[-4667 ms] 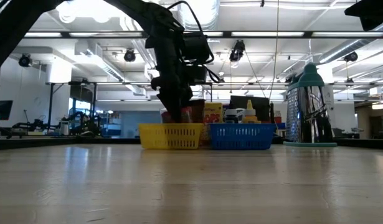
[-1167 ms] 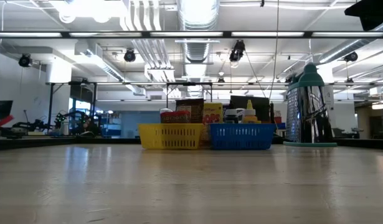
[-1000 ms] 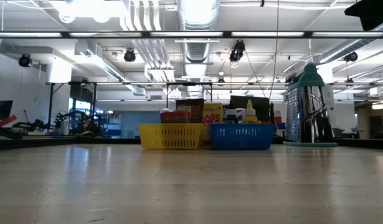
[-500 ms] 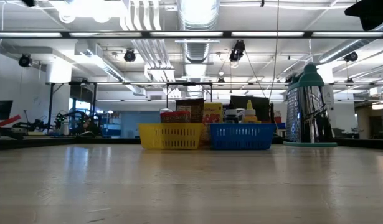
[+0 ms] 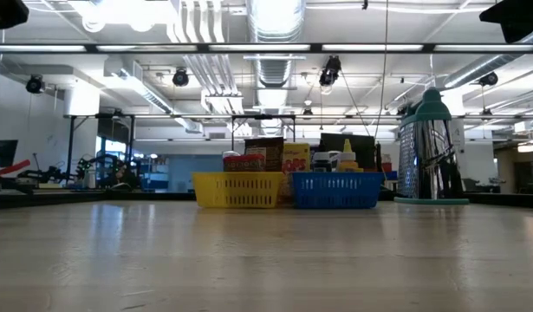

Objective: Pick & Place Kitchen Items
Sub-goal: Put the violet seasoning bottle into the yellow bin

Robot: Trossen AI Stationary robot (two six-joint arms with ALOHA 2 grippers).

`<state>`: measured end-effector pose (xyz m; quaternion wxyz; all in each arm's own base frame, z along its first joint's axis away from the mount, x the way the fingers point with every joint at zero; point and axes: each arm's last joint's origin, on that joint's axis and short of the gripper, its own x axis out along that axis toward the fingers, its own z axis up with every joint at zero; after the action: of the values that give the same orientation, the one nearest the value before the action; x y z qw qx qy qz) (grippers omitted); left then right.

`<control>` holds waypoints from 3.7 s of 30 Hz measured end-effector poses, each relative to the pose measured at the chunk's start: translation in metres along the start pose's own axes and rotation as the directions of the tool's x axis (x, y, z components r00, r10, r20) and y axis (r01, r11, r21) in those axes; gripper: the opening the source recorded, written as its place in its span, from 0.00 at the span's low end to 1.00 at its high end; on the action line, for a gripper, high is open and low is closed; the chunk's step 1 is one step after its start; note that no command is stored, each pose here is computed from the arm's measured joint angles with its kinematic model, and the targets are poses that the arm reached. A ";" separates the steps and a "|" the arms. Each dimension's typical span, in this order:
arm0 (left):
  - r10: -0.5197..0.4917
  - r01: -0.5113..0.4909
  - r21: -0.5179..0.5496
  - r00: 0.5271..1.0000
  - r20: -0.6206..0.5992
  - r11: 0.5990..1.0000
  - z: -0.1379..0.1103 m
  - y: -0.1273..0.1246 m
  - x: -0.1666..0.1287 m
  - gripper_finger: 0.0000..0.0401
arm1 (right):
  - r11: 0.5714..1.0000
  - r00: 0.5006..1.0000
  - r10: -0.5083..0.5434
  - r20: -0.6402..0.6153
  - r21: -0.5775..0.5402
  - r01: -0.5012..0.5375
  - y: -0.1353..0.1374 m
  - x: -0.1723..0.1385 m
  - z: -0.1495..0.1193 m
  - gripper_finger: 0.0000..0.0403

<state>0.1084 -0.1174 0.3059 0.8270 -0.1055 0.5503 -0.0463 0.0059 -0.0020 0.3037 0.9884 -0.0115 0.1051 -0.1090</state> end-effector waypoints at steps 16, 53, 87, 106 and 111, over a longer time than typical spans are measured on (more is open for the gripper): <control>-0.213 0.206 0.138 0.976 0.038 0.969 -0.004 -0.016 0.038 0.66 | 1.000 1.000 0.000 0.000 0.000 0.000 0.000 0.000 0.000 0.02; -0.149 0.161 0.140 0.984 -0.096 0.977 -0.004 -0.035 0.091 0.65 | 1.000 1.000 0.000 0.000 0.000 0.000 0.000 0.000 0.000 0.02; -0.164 0.159 0.211 0.987 0.003 0.964 0.017 -0.032 0.101 0.81 | 1.000 1.000 0.000 0.000 0.000 0.000 0.000 0.000 0.000 0.02; -0.141 0.141 0.239 0.990 -0.016 0.961 0.018 -0.034 0.110 0.70 | 1.000 1.000 0.000 0.000 0.000 0.000 0.000 0.000 0.000 0.02; -0.150 0.146 0.257 0.989 -0.004 0.955 0.019 -0.035 0.108 0.63 | 1.000 1.000 0.000 0.000 0.000 0.000 0.000 0.000 0.000 0.02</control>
<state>0.1699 -0.1701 0.2237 0.8320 -0.0387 0.5239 -0.1782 0.0059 -0.0020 0.3038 0.9884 -0.0116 0.1049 -0.1089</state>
